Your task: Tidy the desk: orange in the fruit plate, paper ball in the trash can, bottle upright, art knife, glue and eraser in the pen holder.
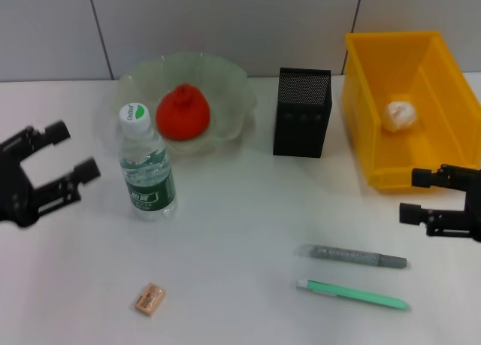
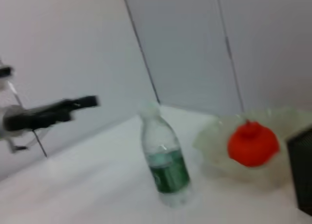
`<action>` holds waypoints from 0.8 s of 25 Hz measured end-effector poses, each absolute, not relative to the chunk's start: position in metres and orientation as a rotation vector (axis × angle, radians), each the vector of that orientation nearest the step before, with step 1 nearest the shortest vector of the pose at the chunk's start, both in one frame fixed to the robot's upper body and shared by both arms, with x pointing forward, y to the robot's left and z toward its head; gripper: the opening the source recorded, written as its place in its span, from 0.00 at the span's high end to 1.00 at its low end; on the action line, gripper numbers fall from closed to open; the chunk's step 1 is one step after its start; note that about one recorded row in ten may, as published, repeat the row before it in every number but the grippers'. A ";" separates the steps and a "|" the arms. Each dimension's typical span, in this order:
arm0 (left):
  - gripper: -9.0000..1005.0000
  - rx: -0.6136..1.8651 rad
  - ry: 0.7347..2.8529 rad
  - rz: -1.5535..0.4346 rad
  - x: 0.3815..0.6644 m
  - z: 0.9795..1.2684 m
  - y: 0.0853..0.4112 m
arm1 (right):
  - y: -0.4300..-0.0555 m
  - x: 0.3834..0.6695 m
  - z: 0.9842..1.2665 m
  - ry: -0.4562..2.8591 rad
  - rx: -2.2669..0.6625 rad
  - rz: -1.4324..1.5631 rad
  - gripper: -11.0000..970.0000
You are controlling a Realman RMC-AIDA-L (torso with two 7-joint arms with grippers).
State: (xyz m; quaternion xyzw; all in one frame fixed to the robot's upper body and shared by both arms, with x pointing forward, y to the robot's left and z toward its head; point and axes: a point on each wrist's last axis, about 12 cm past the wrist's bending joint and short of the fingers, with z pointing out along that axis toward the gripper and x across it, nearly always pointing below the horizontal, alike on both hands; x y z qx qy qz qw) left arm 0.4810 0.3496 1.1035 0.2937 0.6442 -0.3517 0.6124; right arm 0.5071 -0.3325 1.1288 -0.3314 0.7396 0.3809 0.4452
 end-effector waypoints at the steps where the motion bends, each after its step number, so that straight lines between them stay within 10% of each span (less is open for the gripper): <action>1: 0.19 0.686 1.492 -0.820 0.479 1.102 0.350 | -0.334 0.510 1.133 1.862 -0.823 0.931 0.15; 20: 0.19 0.899 1.505 -0.962 0.442 1.083 0.348 | -0.248 0.563 1.201 2.491 -1.222 0.588 0.16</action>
